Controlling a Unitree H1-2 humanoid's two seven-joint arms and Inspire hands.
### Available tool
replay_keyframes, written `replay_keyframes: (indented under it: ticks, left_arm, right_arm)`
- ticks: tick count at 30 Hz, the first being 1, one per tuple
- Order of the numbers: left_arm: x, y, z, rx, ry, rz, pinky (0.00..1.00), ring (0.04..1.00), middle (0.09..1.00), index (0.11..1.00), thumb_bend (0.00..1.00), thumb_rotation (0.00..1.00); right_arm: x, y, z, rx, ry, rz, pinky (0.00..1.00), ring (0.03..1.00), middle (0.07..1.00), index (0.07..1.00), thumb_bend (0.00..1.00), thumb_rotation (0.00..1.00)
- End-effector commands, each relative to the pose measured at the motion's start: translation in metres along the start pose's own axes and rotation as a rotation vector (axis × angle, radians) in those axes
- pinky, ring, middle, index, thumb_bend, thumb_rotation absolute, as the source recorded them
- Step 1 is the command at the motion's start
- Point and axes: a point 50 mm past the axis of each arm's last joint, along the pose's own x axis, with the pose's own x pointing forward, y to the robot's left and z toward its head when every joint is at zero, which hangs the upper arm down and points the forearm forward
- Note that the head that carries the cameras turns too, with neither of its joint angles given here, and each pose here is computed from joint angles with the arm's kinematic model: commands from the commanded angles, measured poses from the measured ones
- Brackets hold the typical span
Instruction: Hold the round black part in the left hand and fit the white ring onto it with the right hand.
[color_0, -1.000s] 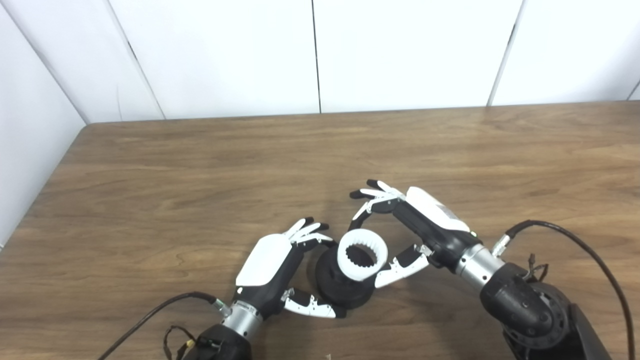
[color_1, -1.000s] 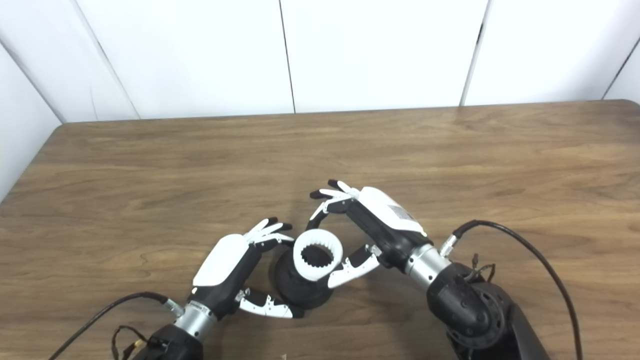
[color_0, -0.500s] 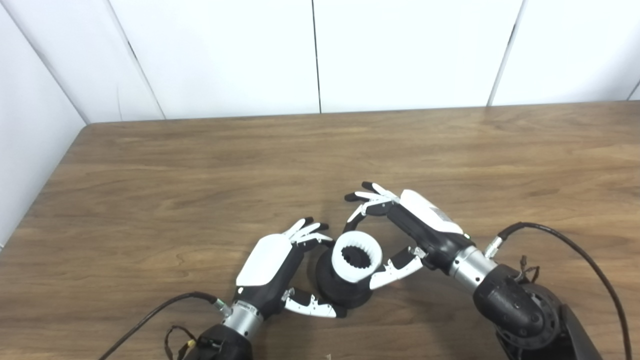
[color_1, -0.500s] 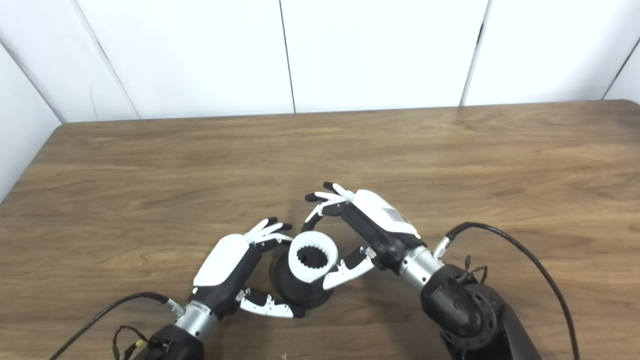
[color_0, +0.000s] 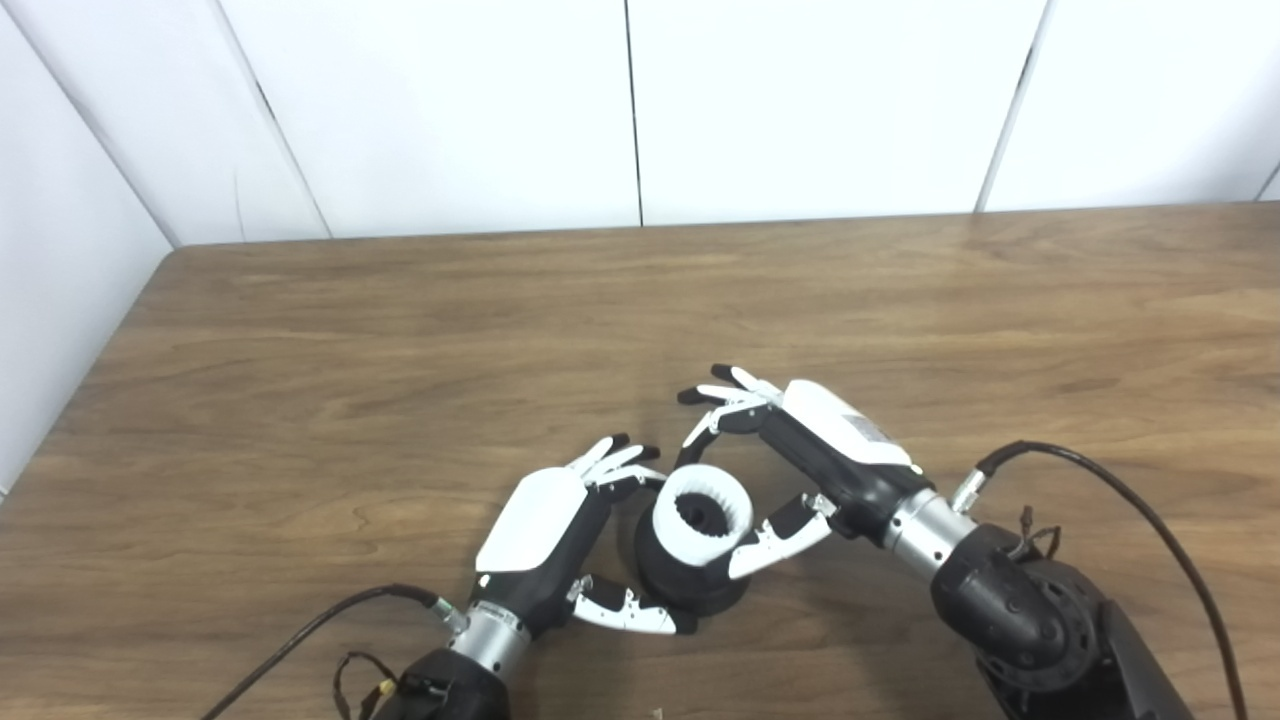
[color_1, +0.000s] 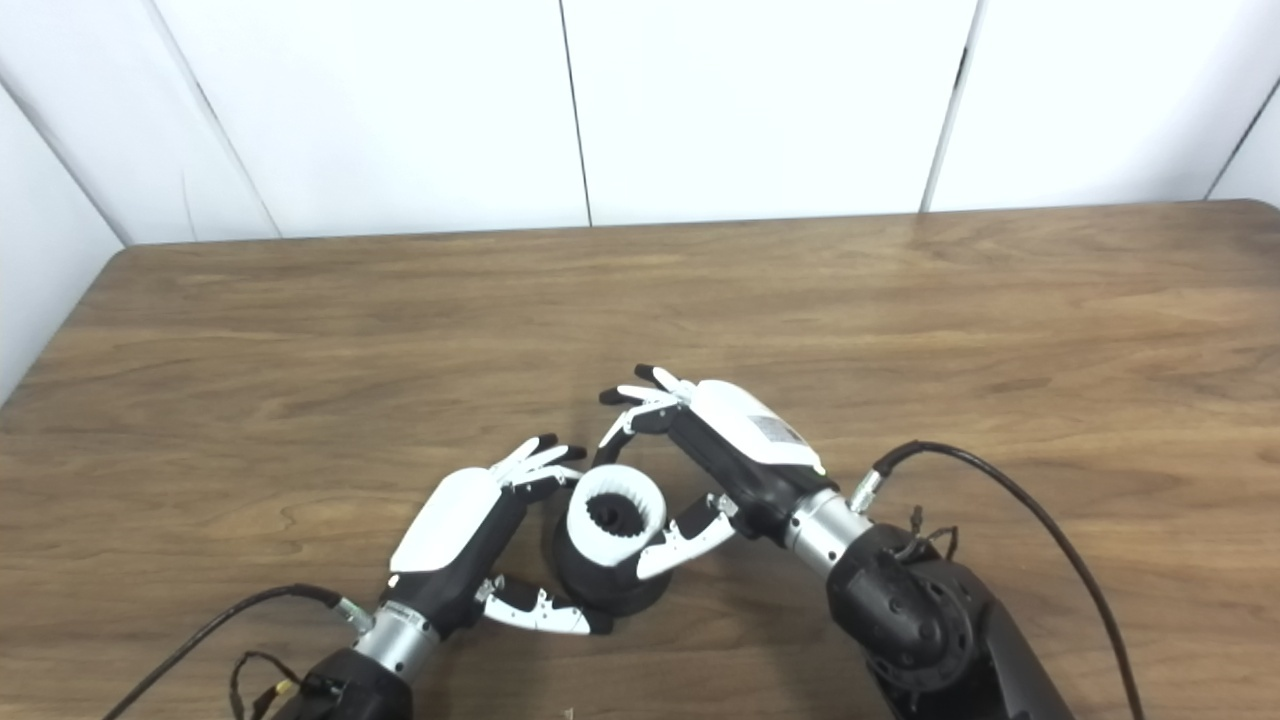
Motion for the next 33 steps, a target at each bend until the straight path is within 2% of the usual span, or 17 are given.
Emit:
replay_keyframes:
  ticks: [1,12,20,21,23,27,33]
  left_arm:
    - [0.003,-0.005,-0.004,0.034,0.027,-0.032,0.94,0.976,0.902,0.667,0.85,0.22]
    - [0.005,-0.007,-0.003,0.029,0.022,-0.023,0.92,0.971,0.900,0.665,0.85,0.22]
    - [0.005,-0.005,-0.001,0.024,0.029,-0.018,0.88,0.968,0.900,0.667,0.85,0.21]
    - [0.005,-0.005,-0.001,0.025,0.028,-0.018,0.88,0.968,0.900,0.667,0.85,0.21]
    - [0.005,-0.005,-0.001,0.026,0.026,-0.016,0.89,0.968,0.899,0.668,0.85,0.21]
    - [0.004,-0.005,-0.001,0.013,0.028,-0.018,0.89,0.967,0.897,0.682,0.87,0.24]
    - [0.004,-0.004,-0.001,0.010,0.032,-0.011,0.91,0.965,0.896,0.722,0.92,0.27]
  right_arm:
    - [0.008,-0.010,0.011,-0.037,-0.061,-0.023,1.00,1.000,0.895,0.491,0.52,0.16]
    - [0.010,-0.006,0.014,-0.069,-0.077,0.005,1.00,1.000,0.887,0.491,0.52,0.16]
    - [0.009,-0.004,0.008,-0.082,-0.065,0.034,1.00,1.000,0.886,0.493,0.52,0.16]
    - [0.009,-0.004,0.007,-0.083,-0.063,0.037,1.00,1.000,0.887,0.554,0.71,0.24]
    - [0.009,-0.005,0.004,-0.089,-0.050,0.054,1.00,1.000,0.894,0.647,0.90,0.33]
    - [0.009,-0.007,0.000,-0.086,-0.028,0.071,1.00,1.000,0.901,0.688,0.98,0.37]
    - [0.008,-0.010,-0.004,-0.085,-0.006,0.085,0.99,1.000,0.907,0.694,1.00,0.40]
